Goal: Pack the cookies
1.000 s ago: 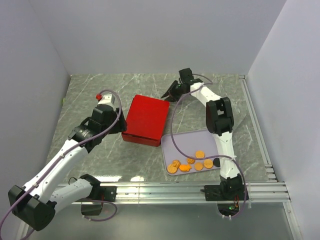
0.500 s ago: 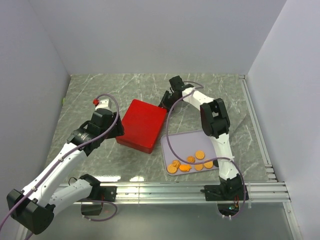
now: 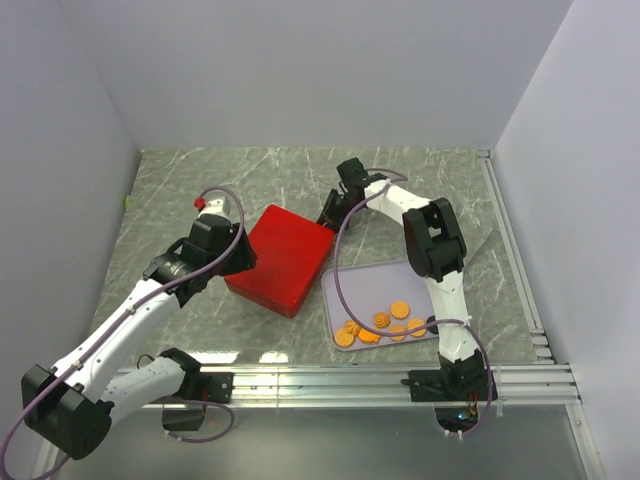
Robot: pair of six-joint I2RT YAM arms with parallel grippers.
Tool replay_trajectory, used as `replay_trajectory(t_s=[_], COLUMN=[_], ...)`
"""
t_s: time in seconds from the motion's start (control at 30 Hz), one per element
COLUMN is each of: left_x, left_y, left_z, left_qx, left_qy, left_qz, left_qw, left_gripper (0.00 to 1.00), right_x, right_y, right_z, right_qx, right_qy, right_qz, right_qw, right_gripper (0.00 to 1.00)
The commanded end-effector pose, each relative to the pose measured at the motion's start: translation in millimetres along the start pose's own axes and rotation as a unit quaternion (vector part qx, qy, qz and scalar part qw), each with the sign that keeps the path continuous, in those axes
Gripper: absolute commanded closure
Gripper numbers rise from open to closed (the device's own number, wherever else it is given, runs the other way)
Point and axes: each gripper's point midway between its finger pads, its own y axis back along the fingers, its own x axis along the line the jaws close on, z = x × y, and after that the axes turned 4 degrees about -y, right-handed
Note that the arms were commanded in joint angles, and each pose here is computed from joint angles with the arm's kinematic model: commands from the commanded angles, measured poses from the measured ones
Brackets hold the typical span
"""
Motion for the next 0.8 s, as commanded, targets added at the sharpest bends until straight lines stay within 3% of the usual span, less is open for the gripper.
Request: replay_trajectory(t_s=[0.0,0.17,0.3,0.47,0.6,0.73,0.77], left_x=[-22.5,-33.5,-37.5,-38.3,-36.5,-34.1,-34.6], left_y=[-1.7,0.0,0.7,3.7,4.1,3.0,2.3], left_z=[7.7,10.9,9.4,13.6,15.0,21.1,21.6], left_qx=[-0.01,-0.011,-0.002,-0.007,-0.01,-0.018,-0.017], left_qy=[0.019,0.021,0.015,0.009,0.006,-0.001,-0.005], left_qz=[-0.048,-0.076,-0.083,-0.085,-0.08,-0.07,-0.07], left_qw=[0.999,0.997,0.996,0.996,0.997,0.997,0.997], left_gripper=[0.43,0.46,0.48,0.5,0.55,0.65,0.69], right_x=[25.5,13.4,-9.5,-7.6,4.2,24.0,24.0], right_y=[21.1,30.1,54.5,93.5,123.3,149.8,157.0], right_z=[-11.7,10.8,59.6,86.7,76.3,43.7,17.3], right_qx=[-0.004,-0.032,-0.072,-0.113,-0.121,-0.103,-0.073], right_qy=[0.027,0.03,-0.008,-0.009,0.013,0.043,0.049], right_qz=[0.028,-0.004,-0.006,0.001,0.032,0.114,0.145], right_qw=[0.999,0.999,0.997,0.994,0.992,0.987,0.986], right_gripper=[0.67,0.67,0.67,0.67,0.67,0.67,0.66])
